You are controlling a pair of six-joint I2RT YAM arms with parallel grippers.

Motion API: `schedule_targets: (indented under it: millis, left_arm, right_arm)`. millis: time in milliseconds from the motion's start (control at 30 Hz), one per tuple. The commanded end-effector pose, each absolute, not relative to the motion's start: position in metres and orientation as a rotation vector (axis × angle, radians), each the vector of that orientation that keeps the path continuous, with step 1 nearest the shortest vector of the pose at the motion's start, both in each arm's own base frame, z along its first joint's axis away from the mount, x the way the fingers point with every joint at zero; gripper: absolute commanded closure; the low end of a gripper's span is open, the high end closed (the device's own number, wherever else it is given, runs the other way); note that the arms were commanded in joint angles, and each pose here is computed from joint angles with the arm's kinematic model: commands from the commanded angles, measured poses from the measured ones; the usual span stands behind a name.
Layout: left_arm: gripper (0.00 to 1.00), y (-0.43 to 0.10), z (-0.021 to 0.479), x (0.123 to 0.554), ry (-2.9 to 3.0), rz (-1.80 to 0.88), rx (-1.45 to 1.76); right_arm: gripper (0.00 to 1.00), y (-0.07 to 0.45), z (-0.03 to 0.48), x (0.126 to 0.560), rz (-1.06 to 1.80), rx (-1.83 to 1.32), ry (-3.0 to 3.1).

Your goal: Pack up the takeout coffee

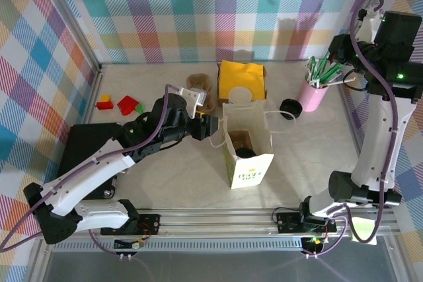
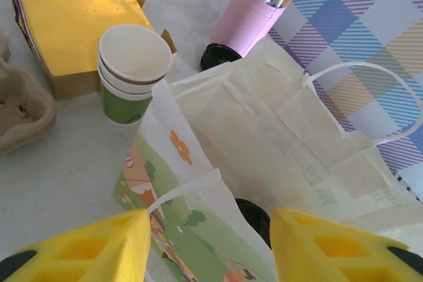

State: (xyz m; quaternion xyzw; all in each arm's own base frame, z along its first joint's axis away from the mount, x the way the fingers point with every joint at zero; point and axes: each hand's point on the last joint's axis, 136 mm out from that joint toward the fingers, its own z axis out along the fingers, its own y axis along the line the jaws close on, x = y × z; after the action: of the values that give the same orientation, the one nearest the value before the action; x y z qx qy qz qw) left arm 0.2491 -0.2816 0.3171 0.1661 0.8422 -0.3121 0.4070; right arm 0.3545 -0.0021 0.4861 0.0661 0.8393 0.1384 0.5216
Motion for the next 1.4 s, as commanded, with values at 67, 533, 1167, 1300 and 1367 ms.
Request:
schedule_targets:
  millis: [67, 533, 1167, 1300, 1367]
  left_arm:
    - [0.50, -0.277, 0.325, 0.247, 2.097, -0.818, 0.399]
    - [0.49, -0.286, 0.327, 0.241, 2.108, -0.878, 0.437]
    - [0.59, -0.323, 0.282, 0.261, 2.334, -0.925, 0.329]
    - [0.68, -0.319, 0.279, 0.265, 2.343, -0.890, 0.310]
    - [0.72, -0.317, 0.279, 0.265, 2.346, -0.872, 0.302]
  right_arm:
    - [1.00, 0.009, 0.502, 0.336, 0.376, 0.118, 1.984]
    - [1.00, 0.098, 0.550, 0.275, 0.951, -0.149, 1.853]
    - [1.00, 0.158, 0.463, 0.228, 1.126, -0.278, 2.058]
    - [1.00, 0.167, 0.429, 0.230, 1.103, -0.281, 2.137]
    - [1.00, 0.173, 0.414, 0.232, 1.080, -0.291, 2.174]
